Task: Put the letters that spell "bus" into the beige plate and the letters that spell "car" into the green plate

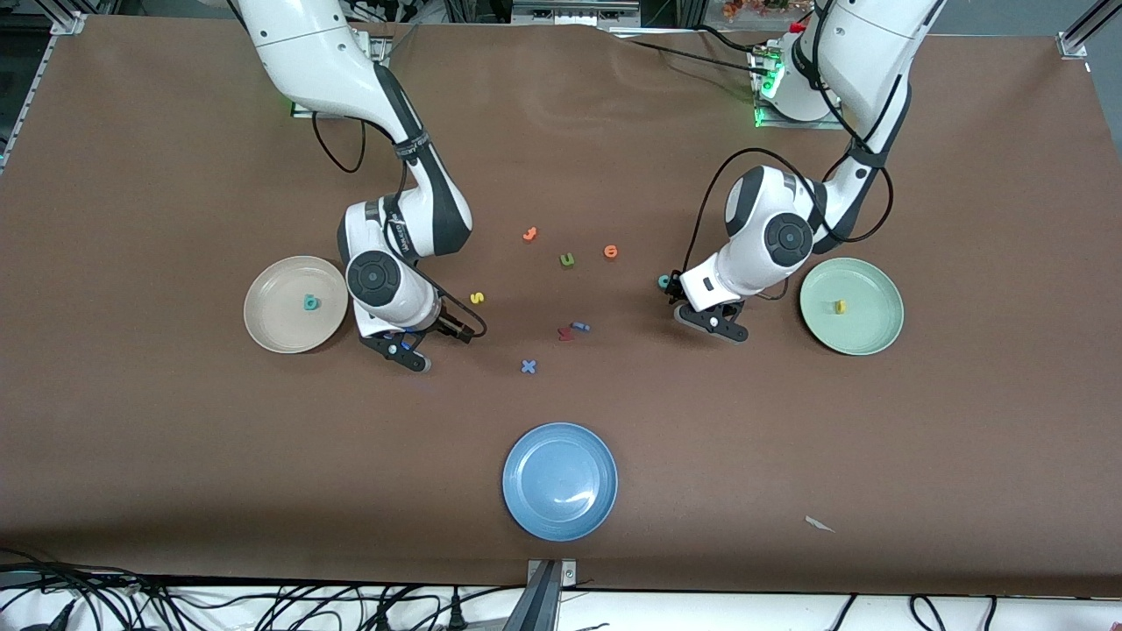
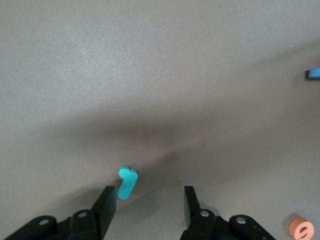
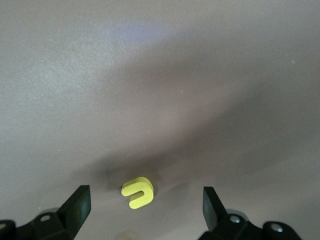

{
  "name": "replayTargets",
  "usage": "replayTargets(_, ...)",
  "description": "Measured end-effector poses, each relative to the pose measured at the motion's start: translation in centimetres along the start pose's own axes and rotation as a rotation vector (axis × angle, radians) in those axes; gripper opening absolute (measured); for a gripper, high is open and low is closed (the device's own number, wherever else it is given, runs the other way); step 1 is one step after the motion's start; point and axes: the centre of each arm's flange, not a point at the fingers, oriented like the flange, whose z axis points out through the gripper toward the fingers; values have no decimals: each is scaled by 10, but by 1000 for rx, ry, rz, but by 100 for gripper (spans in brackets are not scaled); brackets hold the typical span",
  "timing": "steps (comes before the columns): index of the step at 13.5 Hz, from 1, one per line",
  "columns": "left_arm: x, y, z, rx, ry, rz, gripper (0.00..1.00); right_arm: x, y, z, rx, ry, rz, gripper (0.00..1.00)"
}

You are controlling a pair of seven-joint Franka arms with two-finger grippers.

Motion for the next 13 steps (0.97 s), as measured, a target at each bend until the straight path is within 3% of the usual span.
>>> replayTargets(8, 0, -1, 12, 27, 8, 34, 52, -6, -1, 18, -6, 15, -8, 95)
replayTargets(9, 1, -2, 11, 29, 9, 35, 44, -7, -3, 19, -5, 18, -10, 95)
replayTargets(10, 1, -2, 11, 29, 10, 35, 44, -7, -3, 19, -1, 22, -11, 89)
replayTargets(11, 1, -3, 11, 29, 10, 35, 37, -8, -4, 18, 2, 24, -12, 79)
replayTargets(12, 2, -3, 11, 30, 11, 35, 24, -8, -5, 18, 2, 24, -12, 79)
replayTargets(13, 1, -3, 11, 30, 10, 35, 16, -8, -5, 17, 3, 25, -12, 72)
